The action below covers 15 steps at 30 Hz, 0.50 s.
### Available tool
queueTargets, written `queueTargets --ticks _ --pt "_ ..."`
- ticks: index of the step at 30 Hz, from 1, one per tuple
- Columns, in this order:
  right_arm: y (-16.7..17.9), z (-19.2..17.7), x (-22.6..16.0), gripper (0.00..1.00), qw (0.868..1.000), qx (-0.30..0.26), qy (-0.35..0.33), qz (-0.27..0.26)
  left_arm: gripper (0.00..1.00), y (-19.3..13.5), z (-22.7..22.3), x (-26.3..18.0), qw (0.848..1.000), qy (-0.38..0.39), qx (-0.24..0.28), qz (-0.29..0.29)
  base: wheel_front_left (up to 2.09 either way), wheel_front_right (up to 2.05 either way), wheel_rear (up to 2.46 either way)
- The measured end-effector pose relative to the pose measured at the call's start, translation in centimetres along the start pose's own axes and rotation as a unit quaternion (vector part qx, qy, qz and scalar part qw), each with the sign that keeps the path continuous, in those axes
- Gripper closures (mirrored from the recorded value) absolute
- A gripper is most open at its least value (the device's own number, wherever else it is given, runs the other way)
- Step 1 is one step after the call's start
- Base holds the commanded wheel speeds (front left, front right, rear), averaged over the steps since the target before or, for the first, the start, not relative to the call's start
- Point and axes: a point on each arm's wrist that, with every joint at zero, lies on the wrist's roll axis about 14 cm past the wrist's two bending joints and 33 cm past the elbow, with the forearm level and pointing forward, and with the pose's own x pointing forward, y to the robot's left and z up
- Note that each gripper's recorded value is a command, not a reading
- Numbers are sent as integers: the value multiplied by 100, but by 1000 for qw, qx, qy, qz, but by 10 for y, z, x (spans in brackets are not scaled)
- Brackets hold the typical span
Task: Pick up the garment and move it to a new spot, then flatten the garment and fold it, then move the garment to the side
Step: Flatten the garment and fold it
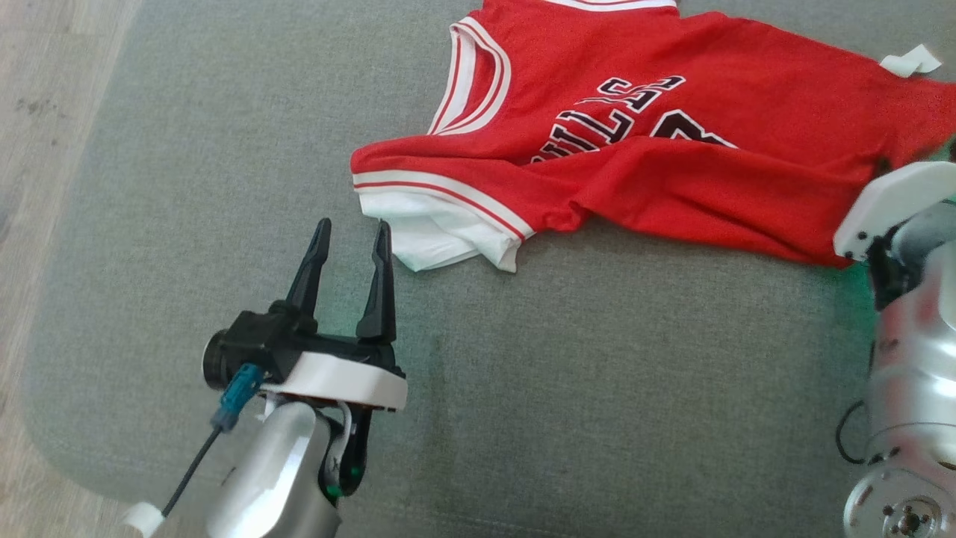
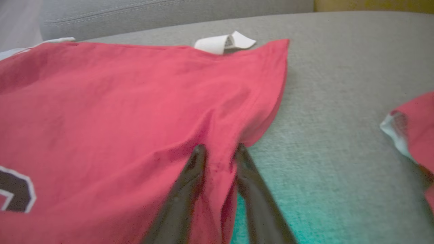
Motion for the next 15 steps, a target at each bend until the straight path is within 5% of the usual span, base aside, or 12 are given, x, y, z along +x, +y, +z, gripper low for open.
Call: queueTargets --ticks 7,15 --pt "17 52 -15 100 988 -47 -142 25 0 -4 8 0 1000 -11 1 -5 0 0 0" --pt "21 143 -83 100 928 -112 -353 27 0 -14 24 -8 999 -34 -2 -18 0 0 0"
